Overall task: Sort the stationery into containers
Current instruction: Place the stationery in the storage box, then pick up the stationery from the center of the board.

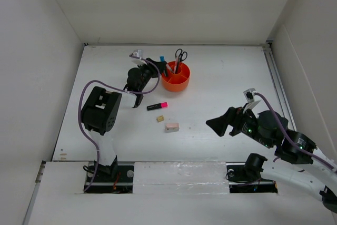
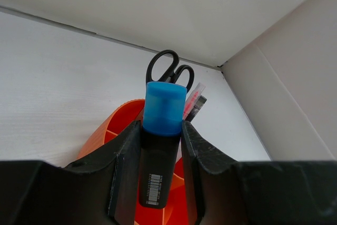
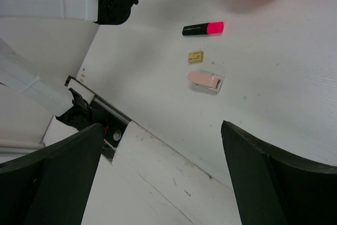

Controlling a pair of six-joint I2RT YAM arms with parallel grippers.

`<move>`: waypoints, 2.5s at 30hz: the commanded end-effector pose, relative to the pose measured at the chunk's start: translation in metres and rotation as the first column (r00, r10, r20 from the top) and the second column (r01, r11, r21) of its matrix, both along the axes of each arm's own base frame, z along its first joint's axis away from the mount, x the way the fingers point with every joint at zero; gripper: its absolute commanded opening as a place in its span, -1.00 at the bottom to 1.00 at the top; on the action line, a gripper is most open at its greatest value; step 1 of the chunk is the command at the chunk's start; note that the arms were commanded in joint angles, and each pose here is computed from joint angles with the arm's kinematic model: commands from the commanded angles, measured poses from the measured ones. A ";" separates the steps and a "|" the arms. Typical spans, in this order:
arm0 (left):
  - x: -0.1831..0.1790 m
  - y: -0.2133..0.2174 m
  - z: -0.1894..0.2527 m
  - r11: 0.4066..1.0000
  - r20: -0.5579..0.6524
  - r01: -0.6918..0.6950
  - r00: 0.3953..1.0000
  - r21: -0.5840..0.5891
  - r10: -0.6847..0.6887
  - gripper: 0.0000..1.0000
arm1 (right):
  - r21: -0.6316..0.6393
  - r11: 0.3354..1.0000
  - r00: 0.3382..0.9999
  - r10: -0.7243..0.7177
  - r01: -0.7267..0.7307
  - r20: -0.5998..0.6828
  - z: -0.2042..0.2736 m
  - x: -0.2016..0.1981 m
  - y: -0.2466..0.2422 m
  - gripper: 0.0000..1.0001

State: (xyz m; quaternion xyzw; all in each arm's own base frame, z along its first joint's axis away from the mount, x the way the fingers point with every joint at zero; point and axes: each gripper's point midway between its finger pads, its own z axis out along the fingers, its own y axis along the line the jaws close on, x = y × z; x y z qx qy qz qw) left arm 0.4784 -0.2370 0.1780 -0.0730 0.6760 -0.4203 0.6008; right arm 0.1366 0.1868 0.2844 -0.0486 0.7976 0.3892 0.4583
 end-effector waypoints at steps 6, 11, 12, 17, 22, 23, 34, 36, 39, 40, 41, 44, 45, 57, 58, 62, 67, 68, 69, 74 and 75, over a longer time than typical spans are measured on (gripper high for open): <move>-0.001 -0.003 0.023 0.999 0.080 0.019 0.997 -0.033 -0.017 -1.00 | 0.046 0.999 1.000 0.014 -0.015 0.021 0.016 -0.003 0.002 0.95; -0.002 -0.004 0.026 0.999 0.086 0.030 0.996 -0.043 -0.026 -1.00 | 0.046 0.999 1.000 0.014 -0.015 0.021 0.016 -0.003 0.002 0.95; -0.002 -0.004 0.026 0.999 0.086 0.030 0.996 -0.043 -0.026 -1.00 | 0.046 0.999 1.000 0.014 -0.015 0.021 0.016 -0.003 0.002 0.95; -0.001 -0.003 0.029 0.999 0.095 0.018 0.995 -0.048 -0.014 -1.00 | 0.048 0.999 1.000 0.023 -0.024 0.020 0.016 -0.004 0.003 0.95; 0.000 -0.001 0.020 0.999 0.077 0.009 0.997 -0.043 -0.005 -1.00 | 0.055 0.998 0.999 0.023 -0.024 0.025 0.020 -0.004 0.003 0.95; 0.000 -0.001 0.020 0.999 0.077 0.009 0.997 -0.043 -0.005 -1.00 | 0.055 0.998 0.999 0.023 -0.024 0.025 0.020 -0.004 0.003 0.95; -0.002 0.000 0.000 1.000 0.031 0.007 0.999 -0.026 -0.006 -1.00 | 0.055 0.998 0.999 0.023 -0.024 0.025 0.020 -0.004 0.003 0.95; -0.002 0.002 -0.001 1.000 0.032 -0.005 0.999 -0.028 0.006 -1.00 | 0.048 0.999 1.000 0.023 -0.024 0.020 0.018 -0.003 0.004 0.95; -0.005 0.001 -0.002 1.000 0.037 0.004 0.999 -0.029 -0.003 -0.96 | 0.041 0.999 0.999 0.025 -0.026 0.026 0.017 -0.003 0.004 0.95; -0.007 0.002 -0.005 1.000 0.034 0.004 0.999 -0.028 -0.003 -0.91 | 0.041 0.999 0.999 0.025 -0.026 0.026 0.017 -0.003 0.004 0.95; -0.007 0.002 -0.005 1.000 0.034 0.004 0.999 -0.028 -0.003 -0.89 | 0.041 0.999 0.999 0.025 -0.026 0.026 0.017 -0.003 0.004 0.95; -0.009 0.003 -0.006 1.000 0.034 0.004 0.999 -0.028 -0.003 -0.68 | 0.041 0.999 0.999 0.025 -0.026 0.026 0.017 -0.003 0.004 0.95; -0.009 0.003 -0.004 0.999 0.044 0.004 0.999 -0.032 -0.003 -0.63 | 0.041 0.999 0.999 0.025 -0.026 0.026 0.017 -0.003 0.004 0.95; -0.019 0.005 0.030 0.998 0.109 0.016 0.994 -0.054 -0.010 0.45 | 0.041 0.999 0.999 0.025 -0.026 0.026 0.017 -0.003 0.004 0.95; -0.023 0.005 0.034 0.998 0.121 0.026 0.992 -0.056 -0.019 0.47 | 0.041 0.999 0.999 0.025 -0.026 0.026 0.017 -0.003 0.004 0.95; -0.035 0.011 0.052 0.997 0.158 0.020 0.987 -0.081 -0.007 0.89 | 0.043 0.998 0.999 0.034 -0.035 0.024 0.016 -0.004 0.006 0.95; -0.044 0.038 0.071 0.993 0.148 -0.076 0.985 -0.087 0.088 0.99 | 0.050 0.998 0.999 0.034 -0.035 0.029 0.018 -0.003 0.007 0.95; -0.049 0.040 0.074 0.993 0.150 -0.076 0.985 -0.088 0.088 0.99 | 0.042 0.998 0.999 0.036 -0.038 0.035 0.015 -0.002 0.008 0.95; -0.055 0.054 0.081 0.991 0.162 -0.101 0.980 -0.084 0.113 0.99 | 0.042 0.998 0.999 0.036 -0.038 0.035 0.015 -0.002 0.008 0.95; -0.081 0.084 0.065 0.986 0.023 -0.168 0.986 0.016 0.167 0.99 | 0.041 0.997 0.997 0.058 -0.061 0.053 0.016 -0.004 0.011 0.95; -0.086 0.088 0.064 0.982 0.007 -0.183 0.983 0.047 0.182 0.99 | 0.033 0.998 0.997 0.059 -0.060 0.047 0.011 -0.004 0.012 0.95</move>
